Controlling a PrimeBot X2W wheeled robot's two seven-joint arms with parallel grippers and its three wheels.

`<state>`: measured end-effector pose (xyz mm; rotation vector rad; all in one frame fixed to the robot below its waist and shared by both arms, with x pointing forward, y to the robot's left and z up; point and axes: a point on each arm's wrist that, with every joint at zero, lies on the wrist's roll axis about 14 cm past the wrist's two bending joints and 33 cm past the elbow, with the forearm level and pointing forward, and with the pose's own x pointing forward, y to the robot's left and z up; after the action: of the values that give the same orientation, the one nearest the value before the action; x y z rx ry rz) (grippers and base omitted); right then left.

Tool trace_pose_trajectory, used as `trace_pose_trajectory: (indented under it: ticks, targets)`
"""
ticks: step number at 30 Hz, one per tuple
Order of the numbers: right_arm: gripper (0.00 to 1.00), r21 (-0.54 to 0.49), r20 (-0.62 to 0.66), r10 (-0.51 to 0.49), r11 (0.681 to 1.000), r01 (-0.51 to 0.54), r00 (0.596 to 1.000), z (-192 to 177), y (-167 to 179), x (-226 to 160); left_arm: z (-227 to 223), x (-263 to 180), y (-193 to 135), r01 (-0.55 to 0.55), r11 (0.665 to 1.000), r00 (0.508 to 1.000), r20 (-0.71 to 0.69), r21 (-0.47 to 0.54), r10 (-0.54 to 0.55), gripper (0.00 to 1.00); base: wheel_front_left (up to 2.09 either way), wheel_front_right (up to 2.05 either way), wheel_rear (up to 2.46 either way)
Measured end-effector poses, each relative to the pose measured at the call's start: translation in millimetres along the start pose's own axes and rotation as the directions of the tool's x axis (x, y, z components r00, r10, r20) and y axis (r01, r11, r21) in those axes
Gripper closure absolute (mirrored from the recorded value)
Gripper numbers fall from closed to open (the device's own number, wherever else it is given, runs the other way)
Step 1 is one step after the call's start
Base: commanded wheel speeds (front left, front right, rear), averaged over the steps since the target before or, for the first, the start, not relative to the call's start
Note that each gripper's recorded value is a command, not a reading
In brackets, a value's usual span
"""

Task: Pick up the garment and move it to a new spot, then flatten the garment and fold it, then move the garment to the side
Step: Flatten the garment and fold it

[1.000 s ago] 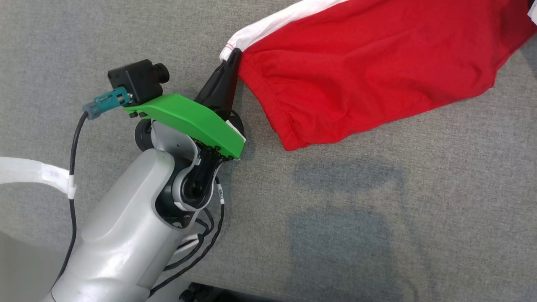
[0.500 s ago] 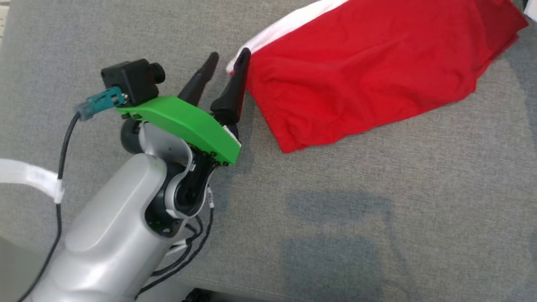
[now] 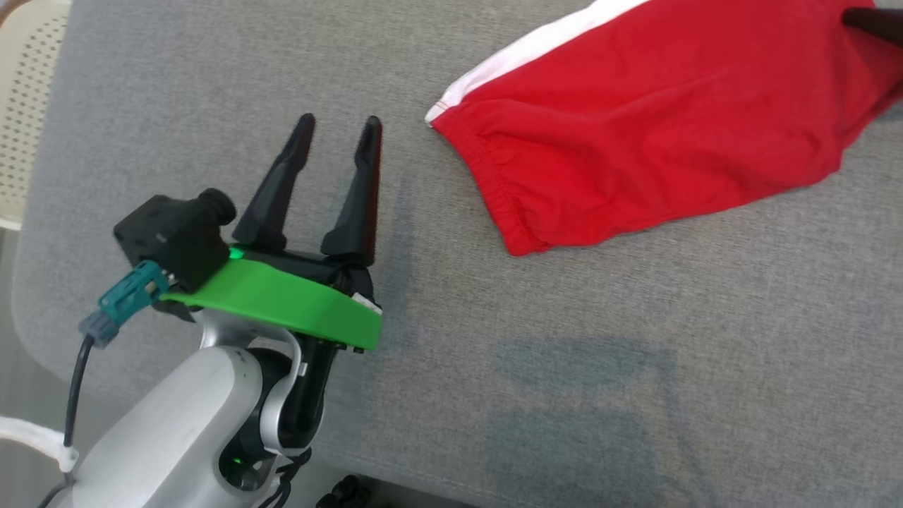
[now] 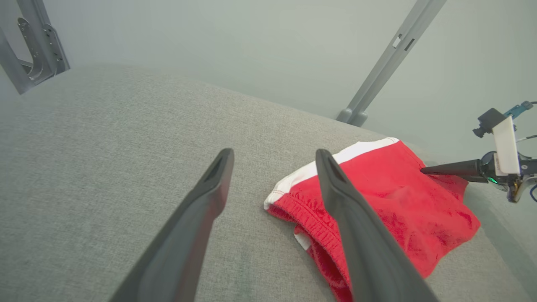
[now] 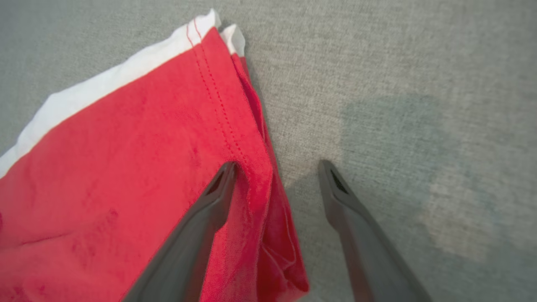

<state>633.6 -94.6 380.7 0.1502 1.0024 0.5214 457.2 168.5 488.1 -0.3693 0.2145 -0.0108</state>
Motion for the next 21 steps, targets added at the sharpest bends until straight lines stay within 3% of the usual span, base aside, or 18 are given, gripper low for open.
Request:
trace_pose_trajectory:
  ticks: [2,3,4,5,8,14,21]
  targets:
    - [0.0,0.001,-0.043,0.015,1.0,-0.015,0.999,-7.9,6.2,6.5,4.0,-4.4,10.1,-0.028,0.999,0.999,0.026,0.034,0.027,0.0,0.0,0.0,0.0]
    - [0.76,-0.008,-0.054,0.025,1.0,-0.026,0.998,-8.8,11.6,8.7,4.0,-7.2,14.1,-0.037,0.998,0.999,0.031,0.048,0.035,0.0,0.0,0.0,0.0]
    - [0.76,-0.024,-0.062,0.032,0.999,-0.034,0.998,-9.4,16.9,10.4,2.9,-9.8,17.8,-0.049,0.997,0.998,0.033,0.054,0.048,0.0,0.0,0.0,0.0]
    - [1.0,-0.031,-0.072,0.048,0.998,-0.05,0.996,-11.4,24.1,12.0,-0.8,-12.9,20.4,-0.054,0.996,0.998,0.023,0.068,0.052,0.0,0.0,0.0,0.0]
    - [1.0,-0.04,-0.089,0.099,0.994,-0.103,0.991,-17.0,44.6,12.0,-9.7,-19.8,30.1,-0.076,0.993,0.997,0.005,0.09,0.076,0.0,0.0,0.0,0.0]
    - [1.0,0.037,-0.043,0.182,0.983,-0.181,0.982,-32.5,60.5,-5.6,-30.9,-38.9,56.2,-0.135,0.987,0.989,-0.041,0.088,0.139,0.0,0.0,0.0,0.0]
    - [1.0,0.164,0.007,0.173,0.971,-0.172,0.985,-86.1,44.9,-53.1,-46.8,-70.7,57.0,-0.117,0.992,0.991,-0.064,0.051,0.121,0.0,0.0,0.0,0.0]
